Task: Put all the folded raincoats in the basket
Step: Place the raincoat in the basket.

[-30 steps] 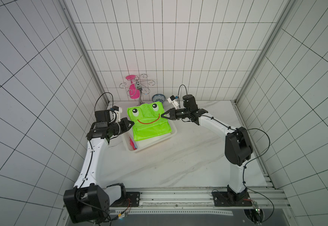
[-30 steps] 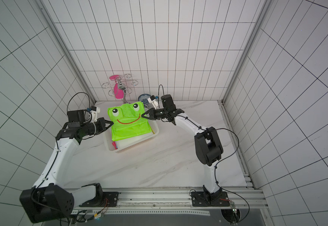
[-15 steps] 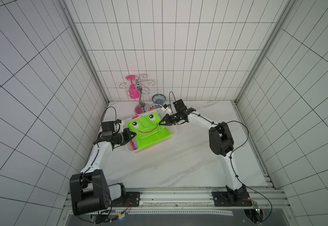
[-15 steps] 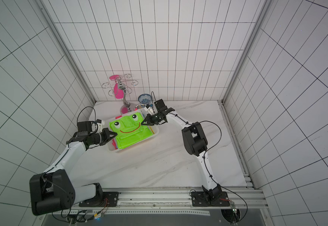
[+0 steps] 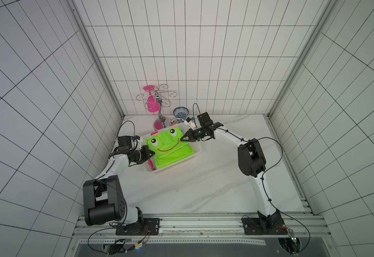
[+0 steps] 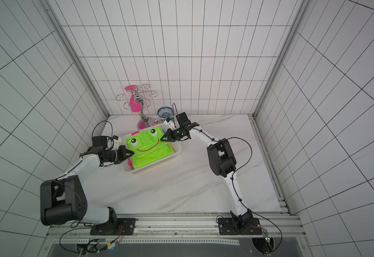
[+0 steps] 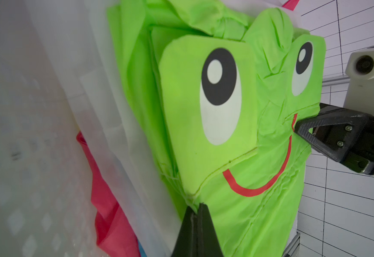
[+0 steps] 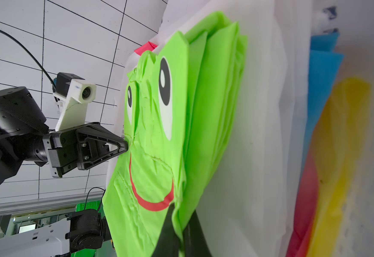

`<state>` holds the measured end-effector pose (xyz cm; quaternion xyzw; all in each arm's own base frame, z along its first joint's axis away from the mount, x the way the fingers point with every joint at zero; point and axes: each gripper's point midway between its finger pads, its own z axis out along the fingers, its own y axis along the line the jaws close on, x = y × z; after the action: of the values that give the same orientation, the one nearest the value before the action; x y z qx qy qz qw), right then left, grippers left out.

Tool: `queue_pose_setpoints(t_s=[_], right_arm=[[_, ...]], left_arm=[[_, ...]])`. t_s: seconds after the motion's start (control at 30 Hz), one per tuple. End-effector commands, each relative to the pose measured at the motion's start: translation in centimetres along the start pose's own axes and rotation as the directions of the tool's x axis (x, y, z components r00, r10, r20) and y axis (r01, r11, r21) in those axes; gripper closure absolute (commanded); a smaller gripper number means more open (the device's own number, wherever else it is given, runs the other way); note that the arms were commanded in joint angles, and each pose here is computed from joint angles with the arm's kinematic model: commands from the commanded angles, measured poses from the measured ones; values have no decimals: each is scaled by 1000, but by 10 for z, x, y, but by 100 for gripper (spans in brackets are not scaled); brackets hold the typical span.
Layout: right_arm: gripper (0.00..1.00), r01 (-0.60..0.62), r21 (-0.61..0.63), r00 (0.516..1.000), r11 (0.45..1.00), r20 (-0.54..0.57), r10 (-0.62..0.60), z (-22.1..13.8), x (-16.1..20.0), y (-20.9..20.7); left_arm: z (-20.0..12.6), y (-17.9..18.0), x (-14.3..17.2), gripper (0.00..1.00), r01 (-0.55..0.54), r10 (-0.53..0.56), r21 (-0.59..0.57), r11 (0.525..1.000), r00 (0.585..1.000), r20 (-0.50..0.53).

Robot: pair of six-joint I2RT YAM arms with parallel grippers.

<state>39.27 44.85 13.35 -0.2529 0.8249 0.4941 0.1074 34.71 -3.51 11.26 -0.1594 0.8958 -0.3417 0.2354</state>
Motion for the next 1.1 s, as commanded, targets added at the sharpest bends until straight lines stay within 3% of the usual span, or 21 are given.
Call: queue_pose_setpoints(t_s=[0.0,0.17,0.3,0.43,0.57,0.63,0.7,0.8,0.87,0.97,1.07], right_arm=[[93,-32,181,995,983,104,14,-20,-22,-67],[70,-27,227,988,973,152,-8,-45,-34,-56],[64,-16,251,983,968,179,-30,-66,-34,-36],[66,10,195,986,981,162,-42,-79,-19,-3],[69,83,18,995,996,60,-84,-66,13,46],[72,114,-72,993,991,0,-114,-53,33,69],[76,122,-120,991,985,-48,-128,-38,49,84],[81,104,-185,986,977,-109,-126,-16,64,94],[88,67,-205,985,976,-142,-97,-4,68,88],[90,17,-187,983,982,-174,-50,7,74,71],[90,-33,-153,970,988,-241,-5,19,85,53]], left_arm=[[-14,46,5,99,54,-52,-199,979,999,15],[-38,31,-9,62,-34,51,-231,972,996,70],[-67,-2,-27,56,-149,182,-217,965,973,140],[-81,-39,-39,55,-237,258,-139,961,953,159],[-54,-56,-36,57,-330,339,-93,939,935,101],[-38,-63,-31,60,-377,382,-68,924,921,81],[-25,-73,-22,71,-425,424,-1,905,903,63],[-18,-100,11,84,-554,562,205,807,827,22],[-25,-111,45,84,-658,694,343,670,719,24],[-21,-94,60,86,-748,780,291,596,626,12],[-11,-75,70,87,-785,815,260,563,579,-17]])
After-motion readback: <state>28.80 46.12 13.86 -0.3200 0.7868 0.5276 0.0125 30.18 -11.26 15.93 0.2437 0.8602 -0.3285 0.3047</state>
